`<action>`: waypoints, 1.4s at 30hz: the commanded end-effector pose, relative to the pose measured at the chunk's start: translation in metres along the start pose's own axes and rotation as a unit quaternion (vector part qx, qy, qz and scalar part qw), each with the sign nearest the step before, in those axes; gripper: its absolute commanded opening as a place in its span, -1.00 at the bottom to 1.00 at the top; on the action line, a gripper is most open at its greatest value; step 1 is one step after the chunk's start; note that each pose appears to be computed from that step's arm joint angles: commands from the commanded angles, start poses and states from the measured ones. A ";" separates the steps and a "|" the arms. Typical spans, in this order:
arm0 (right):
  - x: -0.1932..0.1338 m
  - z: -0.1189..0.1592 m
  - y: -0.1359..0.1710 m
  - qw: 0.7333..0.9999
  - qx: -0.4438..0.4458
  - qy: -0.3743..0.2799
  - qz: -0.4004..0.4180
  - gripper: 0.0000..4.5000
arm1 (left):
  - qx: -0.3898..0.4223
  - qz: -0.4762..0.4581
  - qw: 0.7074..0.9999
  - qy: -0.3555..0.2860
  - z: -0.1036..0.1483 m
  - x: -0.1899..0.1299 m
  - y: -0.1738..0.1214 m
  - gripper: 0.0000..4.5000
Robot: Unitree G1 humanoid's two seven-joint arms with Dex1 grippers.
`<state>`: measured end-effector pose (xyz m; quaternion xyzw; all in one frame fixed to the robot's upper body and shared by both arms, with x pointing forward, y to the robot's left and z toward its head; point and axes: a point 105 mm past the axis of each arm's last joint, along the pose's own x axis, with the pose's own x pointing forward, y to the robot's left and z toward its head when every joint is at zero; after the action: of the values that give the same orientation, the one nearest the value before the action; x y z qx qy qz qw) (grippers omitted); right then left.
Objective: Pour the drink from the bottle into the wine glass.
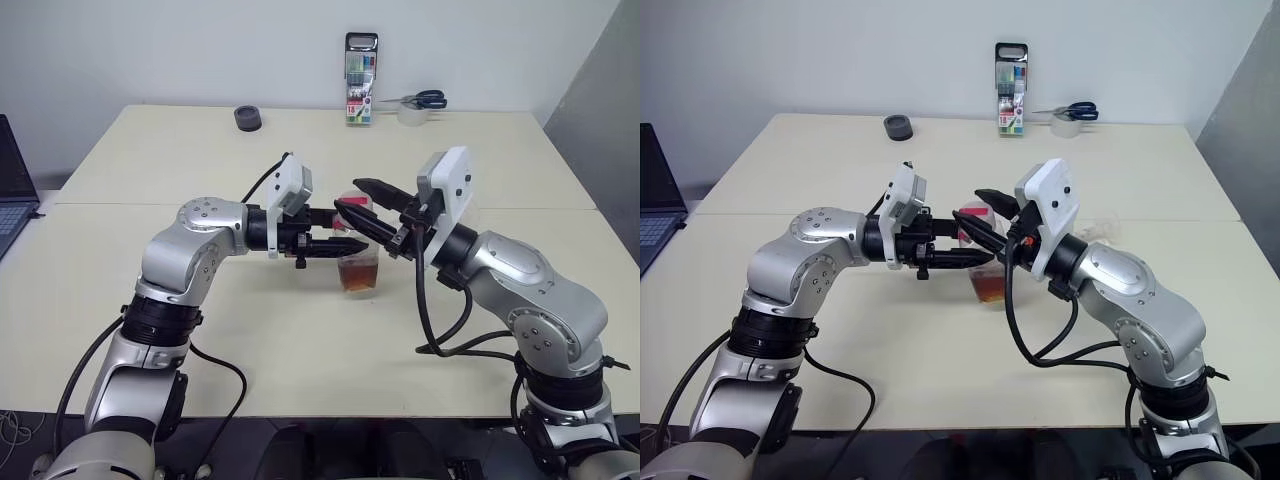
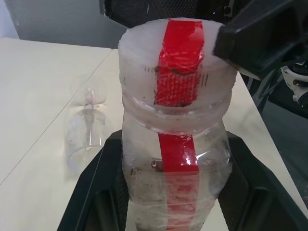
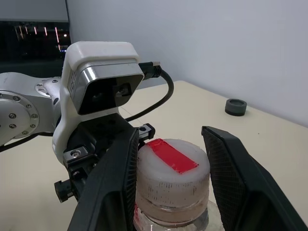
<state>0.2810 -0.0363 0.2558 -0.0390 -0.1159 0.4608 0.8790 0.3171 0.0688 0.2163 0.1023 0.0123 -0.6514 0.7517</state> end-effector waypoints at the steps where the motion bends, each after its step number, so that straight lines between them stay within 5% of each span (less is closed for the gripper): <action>1: -0.005 0.022 0.001 0.999 -0.015 -0.032 0.013 -0.23 | 0.030 -0.014 0.999 -0.014 0.015 0.000 -0.006 -0.09; 10: -0.011 0.041 -0.005 0.988 -0.138 -0.004 0.072 -0.23 | 0.028 -0.030 0.999 -0.005 0.012 -0.003 -0.012 -0.09; 16: -0.011 0.056 -0.027 0.998 -0.008 -0.055 0.018 -0.23 | 0.026 -0.030 0.999 -0.004 0.011 -0.003 -0.013 -0.09; 22: -0.034 0.048 -0.042 0.997 0.002 -0.038 -0.065 -0.23 | 0.026 -0.013 1.000 0.002 0.010 -0.010 -0.009 -0.09; 26: -0.067 0.017 -0.056 0.984 -0.025 0.014 -0.174 -0.23 | 0.023 0.003 1.000 0.008 0.005 -0.017 -0.007 -0.09; 29: -0.096 -0.028 -0.075 0.950 -0.052 0.084 -0.297 -0.23 | 0.020 0.013 1.000 0.001 0.006 -0.016 -0.006 -0.09; 33: -0.125 -0.111 -0.085 0.896 0.021 0.137 -0.422 -0.23 | 0.023 0.014 1.000 -0.003 0.007 -0.009 -0.008 -0.09; 41: -0.131 -0.176 -0.088 0.846 0.102 0.144 -0.503 -0.23 | 0.031 0.014 0.999 -0.003 0.014 -0.009 -0.006 -0.09; 42: -0.131 -0.176 -0.088 0.847 0.097 0.143 -0.503 0.09 | 0.032 0.014 0.999 -0.003 0.014 -0.009 -0.006 -0.09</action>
<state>0.3219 -0.1783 0.0796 0.0508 0.0585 -0.0284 0.9966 0.3130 0.0763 0.2134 0.1103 0.0191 -0.6356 0.7639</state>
